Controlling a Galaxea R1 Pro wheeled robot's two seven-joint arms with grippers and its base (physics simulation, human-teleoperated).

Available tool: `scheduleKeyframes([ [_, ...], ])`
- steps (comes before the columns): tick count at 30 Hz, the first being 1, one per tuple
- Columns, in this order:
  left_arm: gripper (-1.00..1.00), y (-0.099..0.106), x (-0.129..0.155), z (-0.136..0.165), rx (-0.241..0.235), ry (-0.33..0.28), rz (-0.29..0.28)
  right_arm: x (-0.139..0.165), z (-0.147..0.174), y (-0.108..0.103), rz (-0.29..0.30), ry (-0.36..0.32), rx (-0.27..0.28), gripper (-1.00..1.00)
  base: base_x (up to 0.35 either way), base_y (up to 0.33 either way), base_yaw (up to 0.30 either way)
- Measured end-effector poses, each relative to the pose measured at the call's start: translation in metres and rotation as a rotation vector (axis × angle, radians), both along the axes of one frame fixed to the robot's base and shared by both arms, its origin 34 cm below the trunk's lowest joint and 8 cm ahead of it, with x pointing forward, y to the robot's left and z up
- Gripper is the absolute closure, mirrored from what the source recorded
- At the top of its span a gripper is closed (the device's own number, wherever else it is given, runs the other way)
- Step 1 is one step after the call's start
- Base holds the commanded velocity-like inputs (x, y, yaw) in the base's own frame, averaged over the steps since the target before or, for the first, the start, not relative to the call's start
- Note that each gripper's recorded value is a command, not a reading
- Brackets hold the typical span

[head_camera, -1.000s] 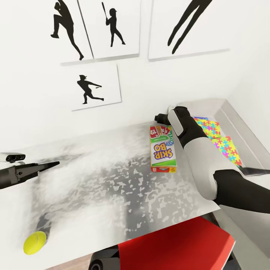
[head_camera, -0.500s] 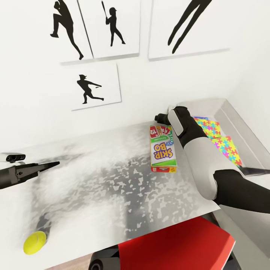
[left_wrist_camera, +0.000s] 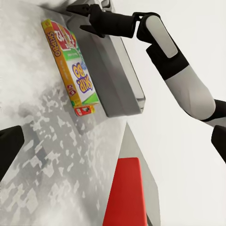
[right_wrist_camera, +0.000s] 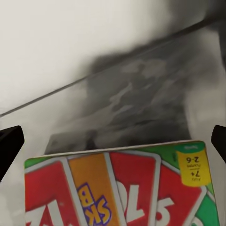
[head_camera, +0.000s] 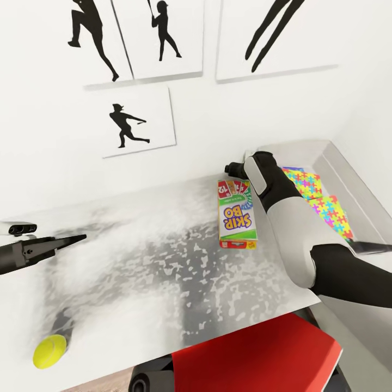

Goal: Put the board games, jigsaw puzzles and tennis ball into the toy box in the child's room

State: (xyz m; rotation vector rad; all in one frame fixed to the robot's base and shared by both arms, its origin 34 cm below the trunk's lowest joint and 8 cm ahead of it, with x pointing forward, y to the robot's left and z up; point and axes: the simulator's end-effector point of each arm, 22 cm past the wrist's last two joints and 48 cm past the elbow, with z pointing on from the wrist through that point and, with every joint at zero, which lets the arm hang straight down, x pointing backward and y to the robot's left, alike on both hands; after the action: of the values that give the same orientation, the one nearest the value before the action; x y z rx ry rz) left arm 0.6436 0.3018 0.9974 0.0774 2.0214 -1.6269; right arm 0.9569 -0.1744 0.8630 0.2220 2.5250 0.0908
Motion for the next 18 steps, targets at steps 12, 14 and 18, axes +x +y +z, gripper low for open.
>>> scheduleKeyframes([
  [12,-1.00,0.000,0.000,-0.007,0.001,0.013,0.000,-0.001,-0.010,0.000,0.000,0.010,0.000,-1.00,0.000,0.000,0.000],
  [14,-1.00,0.000,0.000,-0.008,0.001,0.014,0.000,-0.001,-0.011,0.000,0.000,0.011,0.000,-1.00,0.000,0.000,0.000],
  [18,-1.00,0.000,0.000,-0.008,0.001,0.016,0.000,-0.001,-0.011,0.000,0.000,0.011,0.000,-1.00,0.000,0.000,0.000],
])
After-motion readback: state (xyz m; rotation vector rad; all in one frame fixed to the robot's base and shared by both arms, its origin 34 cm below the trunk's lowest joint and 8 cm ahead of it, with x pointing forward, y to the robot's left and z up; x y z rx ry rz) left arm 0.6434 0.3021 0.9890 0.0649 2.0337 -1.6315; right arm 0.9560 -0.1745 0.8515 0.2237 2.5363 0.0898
